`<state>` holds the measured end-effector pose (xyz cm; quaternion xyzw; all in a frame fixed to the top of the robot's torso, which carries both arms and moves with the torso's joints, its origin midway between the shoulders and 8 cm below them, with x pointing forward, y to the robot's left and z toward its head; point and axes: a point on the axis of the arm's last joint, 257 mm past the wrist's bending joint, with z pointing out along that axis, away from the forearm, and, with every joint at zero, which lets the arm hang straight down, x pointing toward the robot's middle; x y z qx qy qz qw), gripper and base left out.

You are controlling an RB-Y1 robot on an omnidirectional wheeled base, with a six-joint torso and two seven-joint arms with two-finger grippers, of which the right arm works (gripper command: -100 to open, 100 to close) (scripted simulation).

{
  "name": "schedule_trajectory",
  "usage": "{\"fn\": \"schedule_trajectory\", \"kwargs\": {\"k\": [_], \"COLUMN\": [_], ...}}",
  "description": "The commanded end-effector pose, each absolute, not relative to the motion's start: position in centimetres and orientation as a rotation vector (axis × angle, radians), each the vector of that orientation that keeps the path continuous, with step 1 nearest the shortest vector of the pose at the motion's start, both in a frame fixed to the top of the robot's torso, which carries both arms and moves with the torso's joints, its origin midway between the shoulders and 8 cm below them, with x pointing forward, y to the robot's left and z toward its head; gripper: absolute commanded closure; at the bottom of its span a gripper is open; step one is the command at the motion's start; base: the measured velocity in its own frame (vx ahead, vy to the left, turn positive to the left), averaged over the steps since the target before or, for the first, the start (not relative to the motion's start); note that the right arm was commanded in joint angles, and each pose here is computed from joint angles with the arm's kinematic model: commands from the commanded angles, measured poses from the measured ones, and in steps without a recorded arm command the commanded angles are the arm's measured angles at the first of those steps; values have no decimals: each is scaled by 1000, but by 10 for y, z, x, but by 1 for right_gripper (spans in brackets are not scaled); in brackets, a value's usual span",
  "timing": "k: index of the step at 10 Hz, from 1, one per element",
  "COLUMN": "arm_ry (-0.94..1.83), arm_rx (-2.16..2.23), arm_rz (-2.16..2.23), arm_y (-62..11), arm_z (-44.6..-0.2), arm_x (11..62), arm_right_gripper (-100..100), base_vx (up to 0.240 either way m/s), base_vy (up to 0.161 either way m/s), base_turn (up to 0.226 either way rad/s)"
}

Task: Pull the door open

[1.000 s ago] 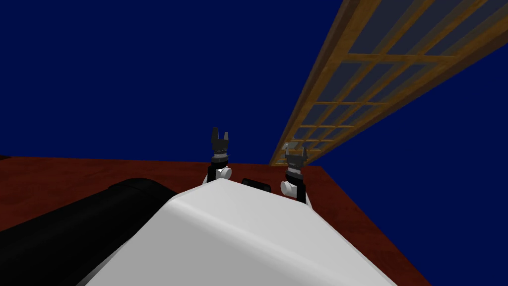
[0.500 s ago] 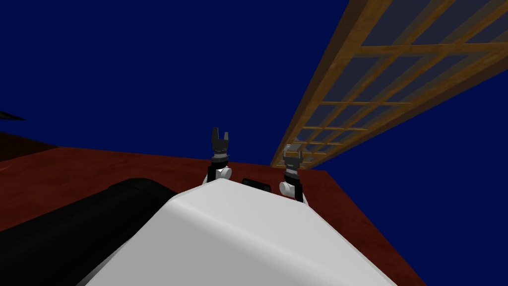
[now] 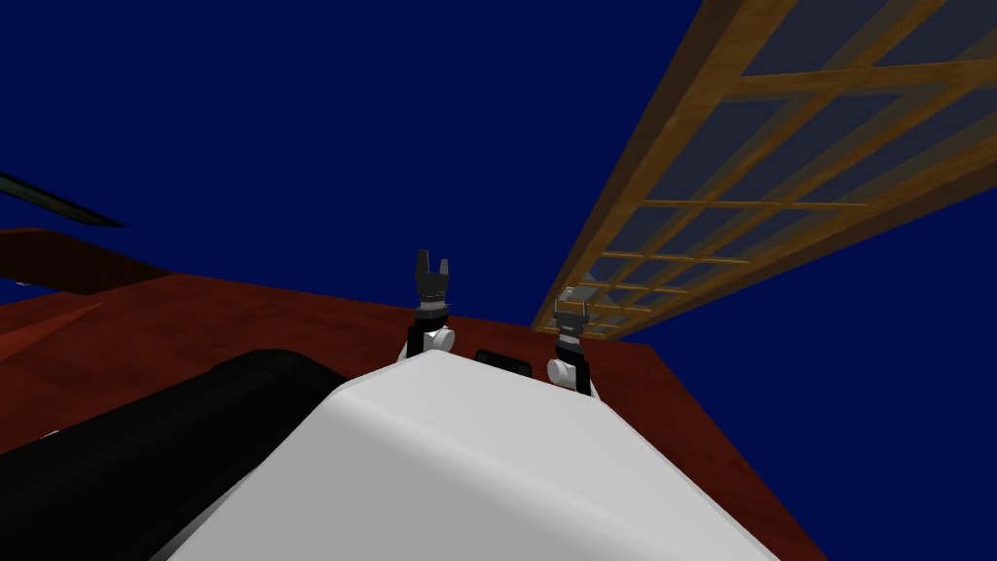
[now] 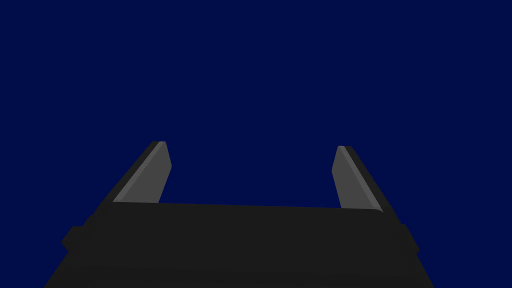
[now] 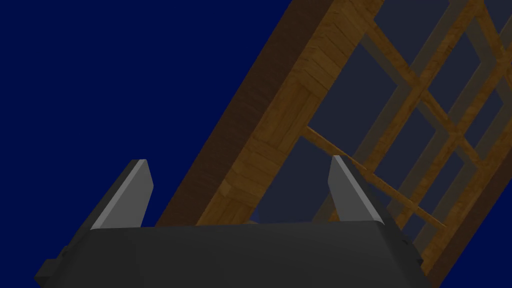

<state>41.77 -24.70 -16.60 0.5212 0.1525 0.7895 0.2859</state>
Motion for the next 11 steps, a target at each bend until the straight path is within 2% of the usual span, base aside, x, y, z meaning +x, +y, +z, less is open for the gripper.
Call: {"fn": "schedule_trajectory", "kwargs": {"k": [1, 4, 11], "arm_ry": [355, 323, 121], "arm_rx": [1469, 1532, 1773], "arm_rz": [2148, 2158, 2179], "arm_y": [-250, -255, -288], "arm_z": [-186, -205, -280], "arm_x": [416, 416, 409], "arm_right_gripper": [-100, -100, -100], "base_vx": [46, 21, 29], "base_vy": [-91, -61, -82], "base_turn": [202, 89, 152]}}
